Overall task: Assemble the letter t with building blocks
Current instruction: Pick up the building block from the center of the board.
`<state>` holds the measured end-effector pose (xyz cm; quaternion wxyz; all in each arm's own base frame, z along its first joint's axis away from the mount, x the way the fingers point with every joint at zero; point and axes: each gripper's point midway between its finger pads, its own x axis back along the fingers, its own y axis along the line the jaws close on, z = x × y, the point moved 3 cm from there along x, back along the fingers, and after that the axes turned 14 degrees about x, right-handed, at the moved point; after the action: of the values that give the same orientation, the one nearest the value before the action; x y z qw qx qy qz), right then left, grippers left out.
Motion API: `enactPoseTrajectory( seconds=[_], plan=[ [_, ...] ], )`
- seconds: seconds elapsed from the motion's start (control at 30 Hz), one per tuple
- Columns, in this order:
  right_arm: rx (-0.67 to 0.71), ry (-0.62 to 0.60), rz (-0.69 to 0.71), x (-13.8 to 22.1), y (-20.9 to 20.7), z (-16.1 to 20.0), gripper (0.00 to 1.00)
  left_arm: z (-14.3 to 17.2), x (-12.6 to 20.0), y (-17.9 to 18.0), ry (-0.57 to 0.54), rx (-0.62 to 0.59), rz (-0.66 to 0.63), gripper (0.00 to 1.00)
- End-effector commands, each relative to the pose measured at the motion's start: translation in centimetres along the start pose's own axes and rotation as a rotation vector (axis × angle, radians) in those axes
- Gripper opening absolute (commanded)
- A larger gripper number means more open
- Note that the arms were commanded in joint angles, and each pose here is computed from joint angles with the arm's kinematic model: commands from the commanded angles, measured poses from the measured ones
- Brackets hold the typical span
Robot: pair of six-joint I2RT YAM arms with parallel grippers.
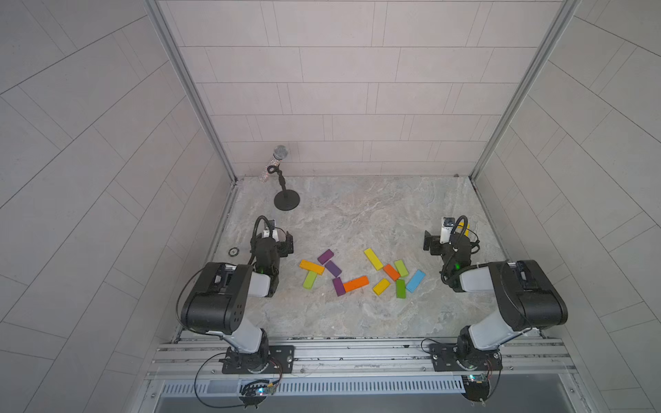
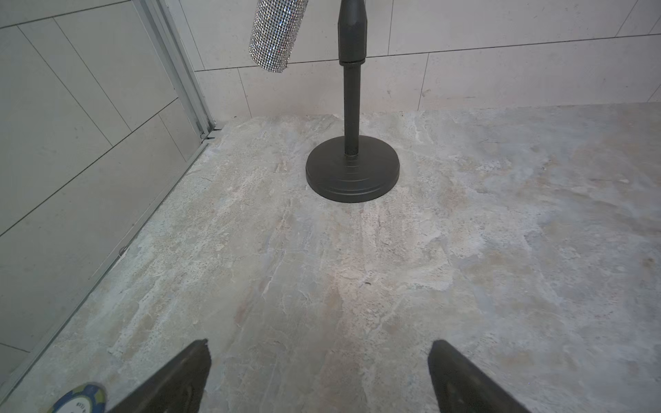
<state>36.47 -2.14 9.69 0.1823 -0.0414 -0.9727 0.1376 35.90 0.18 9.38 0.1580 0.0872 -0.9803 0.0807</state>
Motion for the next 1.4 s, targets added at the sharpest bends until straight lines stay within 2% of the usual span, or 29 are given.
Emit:
enactPoseTrajectory(
  seconds=[0.0, 0.67, 0.83, 1.0, 1.07, 1.17, 1.27, 1.37],
  plan=[
    [-0.016, -0.011, 0.001, -0.1, -0.1, -0.4, 1.0, -0.8, -0.5, 0.3, -0.013, -0.014, -0.03, 1.0],
    [-0.027, -0.005, -0.029, -0.2, -0.2, -0.3, 1.0, -0.9, -0.7, 0.4, -0.001, 0.003, -0.02, 1.0],
    [-0.007, 0.024, -0.014, 0.9, -1.0, -3.3, 1.0, -2.6, 0.6, 0.2, -0.028, 0.001, -0.01, 0.97],
    [0.088, 0.183, -0.08, 2.4, 1.0, -8.3, 1.0, -6.7, 5.3, -2.0, -0.082, -0.043, -0.008, 0.94],
    [0.116, 0.233, -0.158, 3.1, 3.1, -10.6, 1.0, -8.1, 6.7, -3.1, -0.013, -0.019, 0.005, 0.9],
    [0.084, 0.315, -0.241, 5.3, 5.8, -13.8, 1.0, -8.8, 8.0, -4.2, 0.187, -0.015, -0.02, 0.86],
    [0.05, 0.404, -0.358, 8.2, 8.7, -15.7, 1.0, -7.6, 9.0, -5.4, 0.429, -0.065, -0.012, 0.81],
    [0.058, 0.462, -0.429, 11.3, 10.7, -16.0, 1.0, -6.5, 10.1, -6.8, 0.606, -0.133, -0.005, 0.76]
  ],
)
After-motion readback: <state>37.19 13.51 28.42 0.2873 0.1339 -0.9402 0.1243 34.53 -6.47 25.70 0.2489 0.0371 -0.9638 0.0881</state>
